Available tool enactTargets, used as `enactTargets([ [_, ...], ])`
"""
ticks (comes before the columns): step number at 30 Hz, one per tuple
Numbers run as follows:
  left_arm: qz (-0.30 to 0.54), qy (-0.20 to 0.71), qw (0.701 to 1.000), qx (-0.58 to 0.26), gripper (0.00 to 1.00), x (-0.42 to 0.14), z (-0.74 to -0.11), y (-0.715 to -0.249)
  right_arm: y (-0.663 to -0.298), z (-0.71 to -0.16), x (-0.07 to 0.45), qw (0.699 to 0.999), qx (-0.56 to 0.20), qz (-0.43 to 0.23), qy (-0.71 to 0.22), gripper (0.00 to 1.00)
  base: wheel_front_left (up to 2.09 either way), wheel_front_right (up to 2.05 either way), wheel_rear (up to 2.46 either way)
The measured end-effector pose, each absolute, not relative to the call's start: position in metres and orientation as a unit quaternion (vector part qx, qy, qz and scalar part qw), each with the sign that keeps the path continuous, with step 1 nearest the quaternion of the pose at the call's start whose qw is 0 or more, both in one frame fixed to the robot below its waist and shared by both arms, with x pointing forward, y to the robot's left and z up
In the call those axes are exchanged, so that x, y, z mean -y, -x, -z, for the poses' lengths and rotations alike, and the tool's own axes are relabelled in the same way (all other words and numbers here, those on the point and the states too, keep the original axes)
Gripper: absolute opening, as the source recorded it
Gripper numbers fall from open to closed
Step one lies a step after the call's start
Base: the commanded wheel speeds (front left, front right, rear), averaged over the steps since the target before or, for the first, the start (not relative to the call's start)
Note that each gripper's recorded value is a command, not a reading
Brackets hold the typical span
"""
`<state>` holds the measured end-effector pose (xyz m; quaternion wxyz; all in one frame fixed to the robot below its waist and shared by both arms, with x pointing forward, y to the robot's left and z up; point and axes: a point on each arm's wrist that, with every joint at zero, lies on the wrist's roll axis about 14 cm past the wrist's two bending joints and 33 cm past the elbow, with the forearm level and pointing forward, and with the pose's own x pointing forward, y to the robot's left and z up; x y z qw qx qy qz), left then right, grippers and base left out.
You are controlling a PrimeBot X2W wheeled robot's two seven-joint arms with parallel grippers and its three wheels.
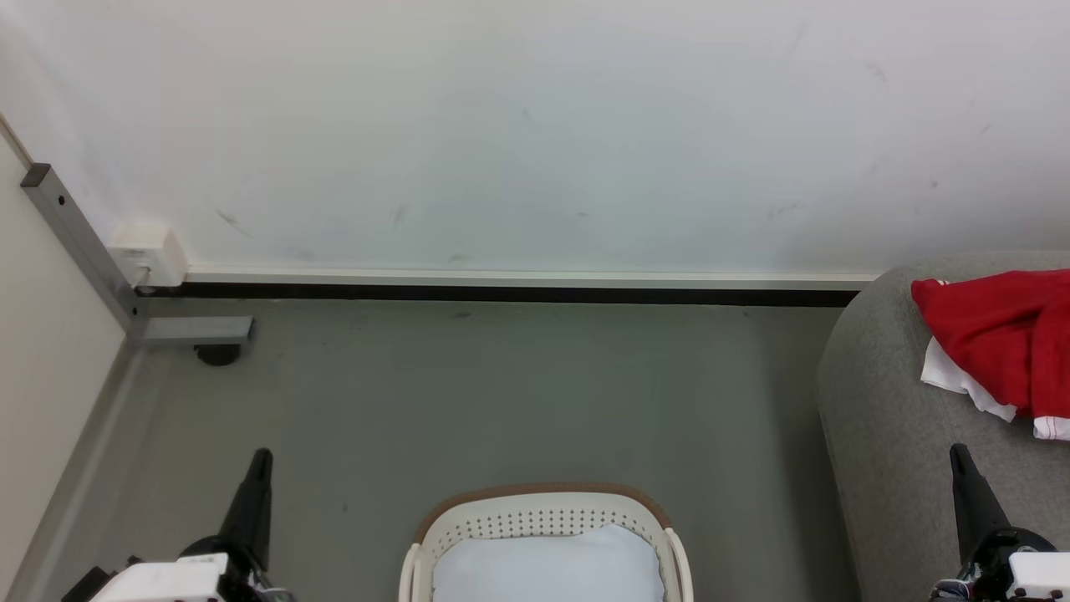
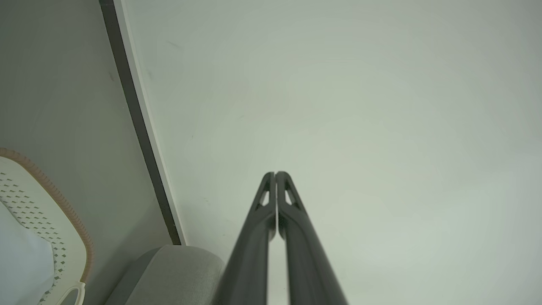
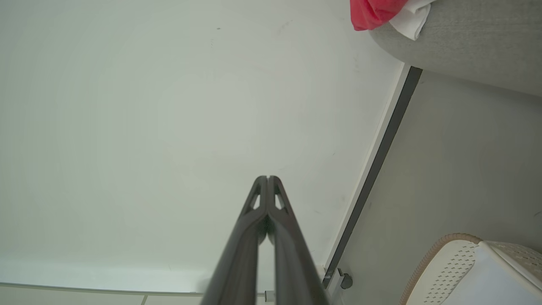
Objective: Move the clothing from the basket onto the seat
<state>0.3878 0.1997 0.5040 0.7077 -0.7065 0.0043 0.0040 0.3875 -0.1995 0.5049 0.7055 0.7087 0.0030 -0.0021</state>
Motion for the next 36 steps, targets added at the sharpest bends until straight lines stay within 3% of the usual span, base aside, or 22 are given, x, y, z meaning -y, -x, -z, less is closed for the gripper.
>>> enactTargets([
  [36, -0.004, 0.707, 0.708, -0.004, 0.0, -0.1997, -0.5041, -0.3878, -0.3873, -0.5048, 0.1999, 0.705, -0.003, 0.002, -0.709, 0.0, 0.0, 0.0, 0.0],
])
